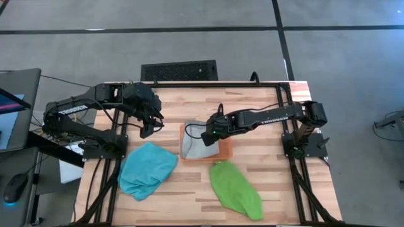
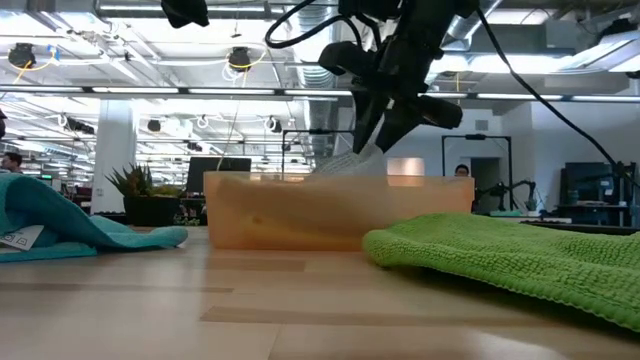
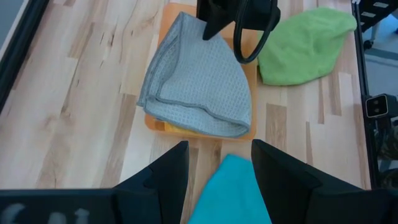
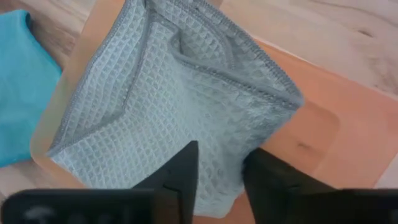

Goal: Sort microfiber towel by color & place in baskets
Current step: Stack the gray towel on top of the yellow towel into the orange bin, then fold the green towel

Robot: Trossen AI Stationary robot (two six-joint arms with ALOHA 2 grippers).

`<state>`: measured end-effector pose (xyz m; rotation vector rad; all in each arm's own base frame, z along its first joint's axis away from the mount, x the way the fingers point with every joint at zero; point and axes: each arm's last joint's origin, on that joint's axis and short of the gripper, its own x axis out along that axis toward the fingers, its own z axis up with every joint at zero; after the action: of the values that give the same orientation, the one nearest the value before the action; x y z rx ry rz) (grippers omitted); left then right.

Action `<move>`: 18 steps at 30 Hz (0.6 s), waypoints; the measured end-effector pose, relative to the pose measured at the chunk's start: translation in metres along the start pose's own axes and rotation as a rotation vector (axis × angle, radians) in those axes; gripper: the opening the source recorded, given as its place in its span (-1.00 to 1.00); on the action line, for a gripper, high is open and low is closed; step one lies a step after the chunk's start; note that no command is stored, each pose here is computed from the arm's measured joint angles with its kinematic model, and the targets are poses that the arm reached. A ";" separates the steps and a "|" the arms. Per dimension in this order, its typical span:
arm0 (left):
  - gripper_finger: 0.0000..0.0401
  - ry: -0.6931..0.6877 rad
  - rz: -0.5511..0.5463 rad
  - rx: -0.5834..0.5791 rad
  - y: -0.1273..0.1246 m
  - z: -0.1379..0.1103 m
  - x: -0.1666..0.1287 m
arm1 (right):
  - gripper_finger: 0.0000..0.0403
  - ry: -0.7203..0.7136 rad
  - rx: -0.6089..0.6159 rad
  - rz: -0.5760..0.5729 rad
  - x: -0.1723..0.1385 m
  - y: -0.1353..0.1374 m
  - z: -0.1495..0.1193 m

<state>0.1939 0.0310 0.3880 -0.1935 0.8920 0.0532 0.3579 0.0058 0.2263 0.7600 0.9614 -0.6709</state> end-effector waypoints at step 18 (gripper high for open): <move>-0.17 0.108 0.077 -0.126 0.002 -0.011 -0.001 | 0.13 -0.083 -0.047 0.160 -0.070 -0.013 0.013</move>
<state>0.1846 0.0311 0.3815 -0.2822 1.0047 0.1720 0.3249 -0.0004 0.2902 0.7531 0.8282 -0.5342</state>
